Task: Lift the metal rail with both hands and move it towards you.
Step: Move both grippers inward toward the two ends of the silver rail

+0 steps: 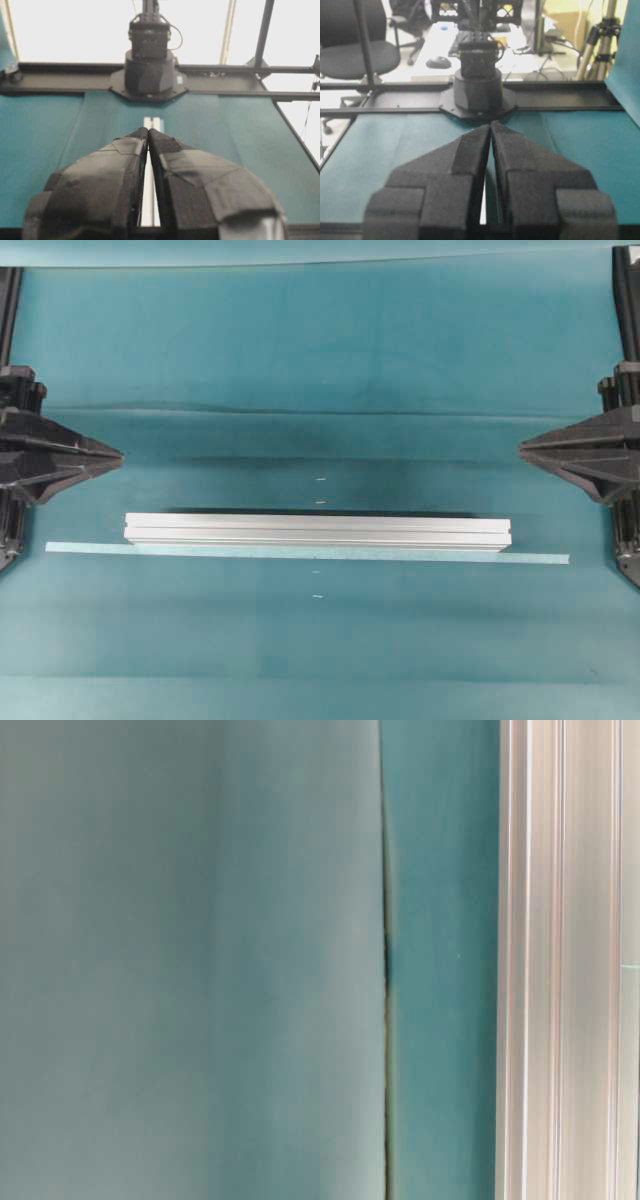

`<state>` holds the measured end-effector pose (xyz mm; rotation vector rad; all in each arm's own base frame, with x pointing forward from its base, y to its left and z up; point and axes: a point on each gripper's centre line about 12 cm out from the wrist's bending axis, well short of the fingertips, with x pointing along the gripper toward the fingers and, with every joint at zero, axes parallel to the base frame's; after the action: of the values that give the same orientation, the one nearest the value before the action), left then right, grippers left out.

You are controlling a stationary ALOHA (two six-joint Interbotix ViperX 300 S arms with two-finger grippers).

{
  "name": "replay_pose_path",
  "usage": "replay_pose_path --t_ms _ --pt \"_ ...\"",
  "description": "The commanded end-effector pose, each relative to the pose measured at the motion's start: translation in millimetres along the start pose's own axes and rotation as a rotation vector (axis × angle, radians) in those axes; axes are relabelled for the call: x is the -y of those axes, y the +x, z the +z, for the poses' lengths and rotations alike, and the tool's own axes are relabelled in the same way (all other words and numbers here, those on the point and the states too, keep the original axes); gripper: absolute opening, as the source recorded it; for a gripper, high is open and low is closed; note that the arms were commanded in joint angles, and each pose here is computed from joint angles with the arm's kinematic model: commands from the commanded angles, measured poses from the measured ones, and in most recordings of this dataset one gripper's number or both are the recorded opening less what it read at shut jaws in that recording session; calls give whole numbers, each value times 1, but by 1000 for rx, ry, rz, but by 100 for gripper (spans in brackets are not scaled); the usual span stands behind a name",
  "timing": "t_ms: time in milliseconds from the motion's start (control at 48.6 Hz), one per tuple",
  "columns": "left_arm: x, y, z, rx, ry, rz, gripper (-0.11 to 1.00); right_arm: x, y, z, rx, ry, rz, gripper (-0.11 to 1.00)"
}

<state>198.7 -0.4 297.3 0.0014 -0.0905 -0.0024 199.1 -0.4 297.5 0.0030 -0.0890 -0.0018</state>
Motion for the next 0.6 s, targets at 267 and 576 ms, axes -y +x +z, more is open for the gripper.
replay_pose_path --t_ms 267,576 --pt "-2 35 3 -136 -57 12 -6 3 19 4 -70 114 -27 -1" --pt "-9 57 4 -459 -49 47 -6 20 38 3 -452 219 -126 -1"
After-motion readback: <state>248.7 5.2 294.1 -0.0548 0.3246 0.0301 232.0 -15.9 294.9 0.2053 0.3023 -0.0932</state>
